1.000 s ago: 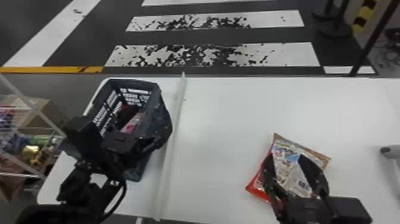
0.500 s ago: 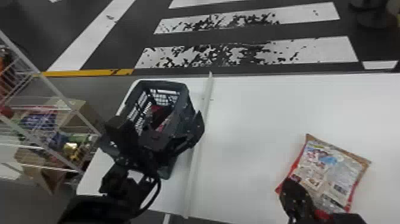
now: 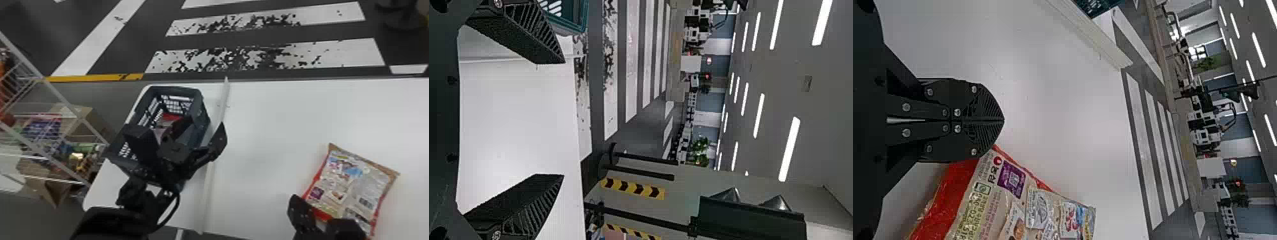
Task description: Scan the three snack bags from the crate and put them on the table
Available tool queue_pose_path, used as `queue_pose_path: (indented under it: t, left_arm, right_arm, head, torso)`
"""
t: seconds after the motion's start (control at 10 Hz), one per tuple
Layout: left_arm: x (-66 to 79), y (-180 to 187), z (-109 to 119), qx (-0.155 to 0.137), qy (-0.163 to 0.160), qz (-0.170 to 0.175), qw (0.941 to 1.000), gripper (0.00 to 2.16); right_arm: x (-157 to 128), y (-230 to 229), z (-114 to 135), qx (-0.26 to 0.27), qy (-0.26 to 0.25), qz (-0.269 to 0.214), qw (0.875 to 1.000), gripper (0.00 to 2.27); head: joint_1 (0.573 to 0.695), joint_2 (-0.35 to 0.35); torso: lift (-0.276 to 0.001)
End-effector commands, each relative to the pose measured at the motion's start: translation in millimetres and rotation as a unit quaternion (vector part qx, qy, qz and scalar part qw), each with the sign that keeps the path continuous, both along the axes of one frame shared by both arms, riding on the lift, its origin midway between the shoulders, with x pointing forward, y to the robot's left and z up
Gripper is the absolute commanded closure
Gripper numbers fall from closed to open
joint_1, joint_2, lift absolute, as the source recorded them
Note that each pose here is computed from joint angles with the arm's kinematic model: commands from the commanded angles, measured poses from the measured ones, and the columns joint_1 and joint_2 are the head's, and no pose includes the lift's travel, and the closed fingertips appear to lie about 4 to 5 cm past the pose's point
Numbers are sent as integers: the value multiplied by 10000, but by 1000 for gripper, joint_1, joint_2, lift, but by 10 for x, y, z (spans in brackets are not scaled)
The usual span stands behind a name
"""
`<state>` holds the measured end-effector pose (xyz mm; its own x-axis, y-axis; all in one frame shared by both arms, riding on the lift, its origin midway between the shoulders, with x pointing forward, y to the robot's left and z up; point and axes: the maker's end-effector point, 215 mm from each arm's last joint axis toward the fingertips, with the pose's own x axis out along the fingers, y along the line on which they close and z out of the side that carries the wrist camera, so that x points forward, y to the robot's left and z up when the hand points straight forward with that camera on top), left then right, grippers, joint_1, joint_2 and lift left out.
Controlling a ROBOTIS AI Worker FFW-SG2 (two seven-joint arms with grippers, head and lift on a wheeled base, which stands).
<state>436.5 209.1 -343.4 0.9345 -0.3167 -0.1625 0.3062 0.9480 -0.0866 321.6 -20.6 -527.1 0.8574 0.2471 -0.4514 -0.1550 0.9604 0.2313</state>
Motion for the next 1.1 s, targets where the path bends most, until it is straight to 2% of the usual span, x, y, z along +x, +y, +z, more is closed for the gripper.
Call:
queue_pose_path:
  t: [0.0, 0.3, 0.6, 1.0]
  left_arm:
    - [9, -12, -25, 3, 24, -23, 10000, 60]
    - [51, -33, -32, -27, 54, -55, 10000, 60]
    - [75, -101, -48, -53, 60, -109, 9999, 60]
    - [84, -153, -45, -87, 57, -141, 9998, 60]
  right_arm:
    - [-17, -22, -69, -58, 36, -64, 10000, 2246]
    - [20, -381, -74, -285, 33, -555, 9980, 2246]
    - [-7, -625, -137, -703, 192, -913, 9932, 2246]
    - [-101, -1137, -178, -1431, 496, -1595, 9755, 2246]
  head:
    - [695, 277]
    - [695, 252]
    - [695, 195]
    - [695, 126]
  torso:
    - [-94]
    - [-94]
    - [-94]
    - [-94]
